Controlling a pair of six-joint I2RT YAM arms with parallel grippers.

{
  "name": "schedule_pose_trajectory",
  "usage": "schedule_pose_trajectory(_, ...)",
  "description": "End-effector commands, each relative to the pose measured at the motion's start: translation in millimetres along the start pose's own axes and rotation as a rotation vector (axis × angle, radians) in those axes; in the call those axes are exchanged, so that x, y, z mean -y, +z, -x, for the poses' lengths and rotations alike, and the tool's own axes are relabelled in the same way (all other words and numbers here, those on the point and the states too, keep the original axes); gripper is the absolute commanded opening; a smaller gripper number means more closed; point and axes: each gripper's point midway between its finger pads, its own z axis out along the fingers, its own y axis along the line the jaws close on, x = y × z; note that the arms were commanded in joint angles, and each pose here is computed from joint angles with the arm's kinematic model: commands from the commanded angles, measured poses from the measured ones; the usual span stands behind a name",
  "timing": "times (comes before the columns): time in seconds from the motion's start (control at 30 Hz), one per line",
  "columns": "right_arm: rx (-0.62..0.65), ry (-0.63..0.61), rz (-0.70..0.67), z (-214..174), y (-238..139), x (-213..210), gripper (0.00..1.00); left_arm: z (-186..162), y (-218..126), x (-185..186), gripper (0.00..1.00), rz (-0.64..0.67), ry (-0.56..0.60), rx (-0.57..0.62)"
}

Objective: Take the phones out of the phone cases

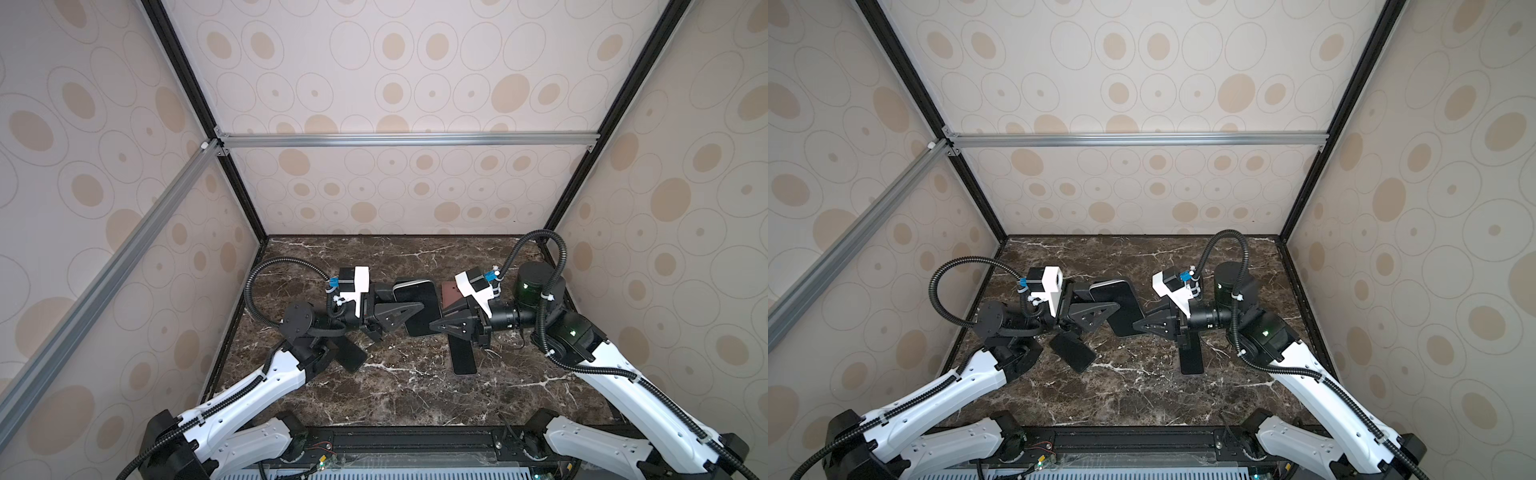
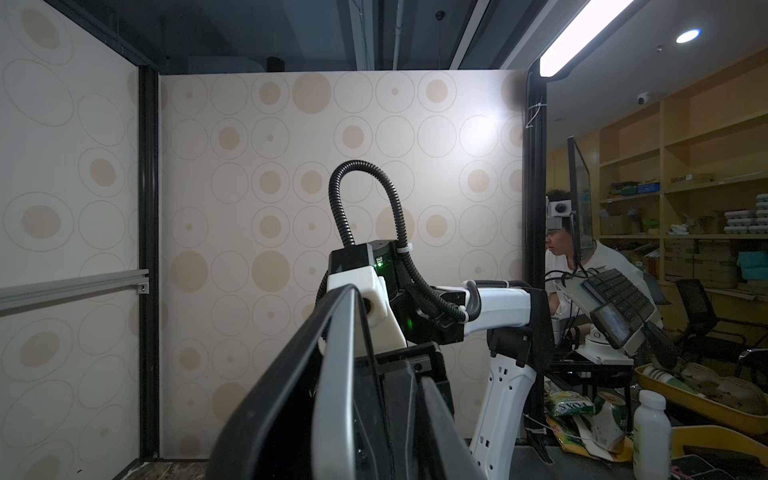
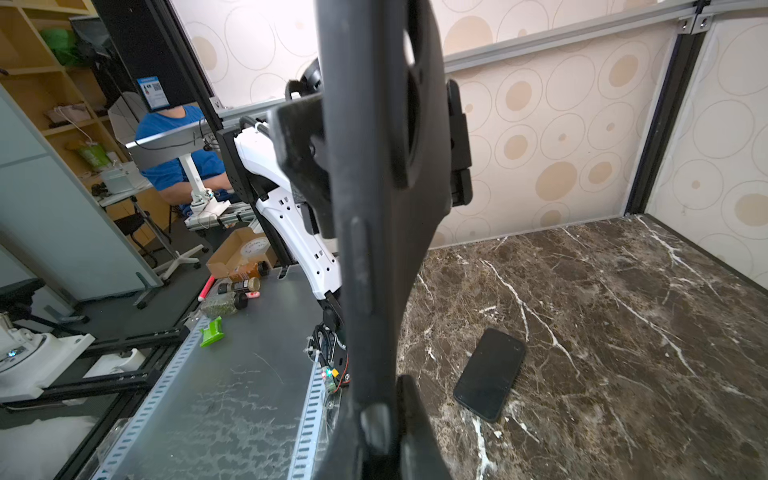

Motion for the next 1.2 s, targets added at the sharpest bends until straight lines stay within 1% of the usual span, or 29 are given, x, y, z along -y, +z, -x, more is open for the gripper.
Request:
schedule_pose_trajectory(0.0,0.253,-0.192,-0.036,80,-16,-7,0.0,-62,-4,42,0.27,-0.245,-0.189,-0.194)
schedule_pose_trajectory(0.1,0.222,-0.173,-0.035,71,-12,-2,0.0,-62,-3,42,0.19,-0.256,-0.19,-0.199)
schedule_pose_trajectory(0.17,0.177,-0.172,-0.057,60,-12,1,0.0,-62,-2,41,0.11,-0.249,-0.171,-0.216)
schedule_pose_trajectory(0.23,0.124,-0.176,-0.1,47,-14,4,0.0,-61,0,37,0.02,-0.215,-0.138,-0.24)
schedule_pose_trajectory(0.27,0.086,-0.169,-0.12,37,-15,6,0.0,-60,0,35,0.0,-0.195,-0.105,-0.252)
schedule_pose_trajectory(0.37,-0.03,-0.147,-0.14,10,-18,7,0.0,-53,1,29,0.0,-0.145,-0.028,-0.281)
schedule_pose_trajectory(0.4,-0.055,-0.138,-0.139,3,-19,6,0.02,-50,1,28,0.0,-0.131,-0.005,-0.288)
schedule_pose_trajectory(0.5,-0.127,-0.113,-0.153,-18,-24,5,0.23,-44,1,20,0.0,-0.082,0.061,-0.322)
schedule_pose_trajectory(0.57,-0.159,-0.106,-0.19,-28,-29,6,0.44,-43,0,12,0.0,-0.036,0.117,-0.368)
schedule_pose_trajectory(0.63,-0.166,-0.113,-0.242,-31,-36,7,0.57,-44,-2,3,0.0,0.014,0.176,-0.425)
schedule_pose_trajectory(0.67,-0.163,-0.116,-0.276,-31,-40,9,0.61,-46,-4,-3,0.0,0.042,0.212,-0.463)
schedule_pose_trajectory(0.73,-0.144,-0.115,-0.366,-27,-48,18,0.63,-54,-8,-15,0.0,0.072,0.28,-0.547)
schedule_pose_trajectory(0.83,-0.094,-0.076,-0.507,-14,-62,33,0.63,-70,-15,-29,0.0,0.096,0.353,-0.665)
schedule_pose_trajectory(0.9,-0.074,-0.04,-0.55,-6,-66,38,0.62,-81,-19,-29,0.0,0.048,0.425,-0.711)
schedule_pose_trajectory(0.97,-0.084,-0.018,-0.51,-5,-60,36,0.62,-88,-21,-29,0.0,0.024,0.481,-0.729)
schedule_pose_trajectory(1.03,-0.116,0.003,-0.447,-8,-52,32,0.63,-91,-21,-27,0.0,-0.01,0.507,-0.748)
schedule_pose_trajectory(1.1,-0.136,0.02,-0.392,-10,-44,29,0.64,-95,-21,-27,0.0,-0.038,0.511,-0.772)
schedule_pose_trajectory(1.17,-0.129,0.034,-0.352,-8,-38,28,0.64,-98,-20,-24,0.0,-0.069,0.503,-0.78)
